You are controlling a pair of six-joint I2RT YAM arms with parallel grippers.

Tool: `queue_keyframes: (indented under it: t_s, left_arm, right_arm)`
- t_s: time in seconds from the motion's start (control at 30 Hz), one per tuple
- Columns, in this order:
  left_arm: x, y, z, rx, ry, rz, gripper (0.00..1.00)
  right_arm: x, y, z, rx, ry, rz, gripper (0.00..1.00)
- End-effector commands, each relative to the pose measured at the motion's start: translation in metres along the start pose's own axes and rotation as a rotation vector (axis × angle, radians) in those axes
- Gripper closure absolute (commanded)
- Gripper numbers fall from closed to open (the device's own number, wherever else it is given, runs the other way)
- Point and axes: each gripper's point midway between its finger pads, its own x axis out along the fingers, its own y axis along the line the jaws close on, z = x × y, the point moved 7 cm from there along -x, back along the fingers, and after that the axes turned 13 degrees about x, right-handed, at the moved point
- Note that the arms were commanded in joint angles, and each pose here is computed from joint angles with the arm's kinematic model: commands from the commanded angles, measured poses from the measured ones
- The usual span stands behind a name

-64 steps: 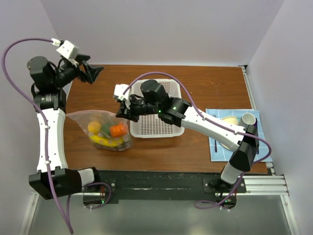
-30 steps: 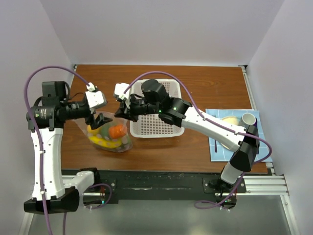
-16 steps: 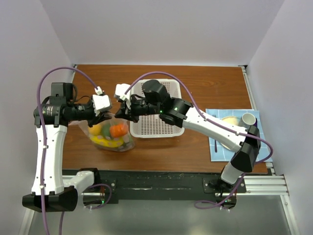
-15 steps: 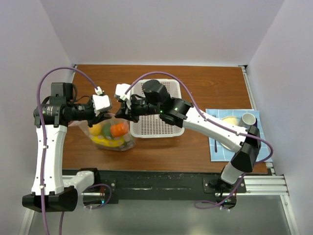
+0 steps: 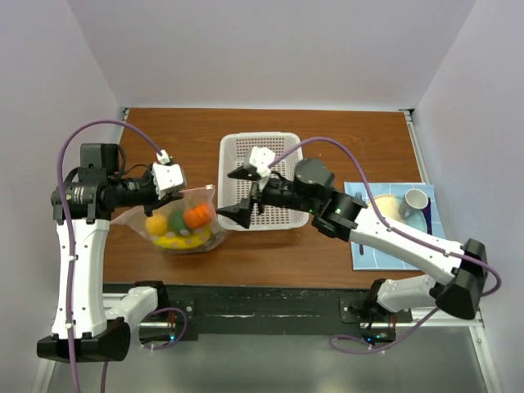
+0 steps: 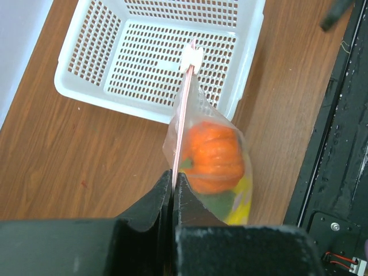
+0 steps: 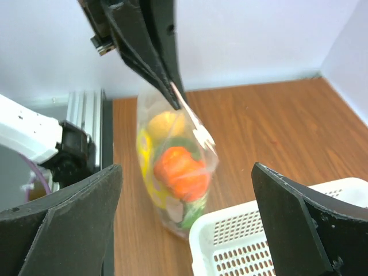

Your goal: Open the zip-top bag and remove the fake food

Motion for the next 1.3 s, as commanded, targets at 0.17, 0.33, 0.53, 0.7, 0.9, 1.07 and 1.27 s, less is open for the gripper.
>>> queue_keyframes:
  t_s: [0.17, 0.33, 0.53, 0.7, 0.9, 1.07, 1.27]
  left_arm:
    - [-0.007, 0.000, 0.026, 0.039, -0.080, 0.015, 1.00]
    - [-0.007, -0.006, 0.029, 0.045, -0.070, 0.003, 1.00]
    - [-0.003, -0.010, 0.033, 0.036, -0.077, -0.027, 0.99]
    - [-0.003, -0.010, 0.038, 0.028, -0.089, -0.037, 0.99]
    - [-0.002, -0.010, 0.038, 0.030, -0.089, -0.039, 1.00]
    - [-0.002, -0.008, 0.039, 0.036, -0.093, -0.039, 1.00]
    - [-0.002, -0.008, 0.040, 0.038, -0.096, -0.039, 0.91]
  right_arm:
    - [0.007, -0.010, 0.003, 0.058, -0.147, 0.115, 0.11]
    - [0.016, -0.012, 0.005, 0.040, -0.130, 0.179, 0.16]
    - [0.017, -0.014, 0.012, 0.020, -0.148, 0.215, 0.23]
    - [0.025, -0.014, 0.005, 0.037, -0.118, 0.279, 0.46]
    - [0.025, -0.013, -0.008, 0.065, -0.082, 0.308, 0.69]
    - [0.021, -0.012, -0.007, 0.060, -0.085, 0.302, 0.72]
    - [0.023, -0.013, -0.007, 0.062, -0.067, 0.303, 1.00]
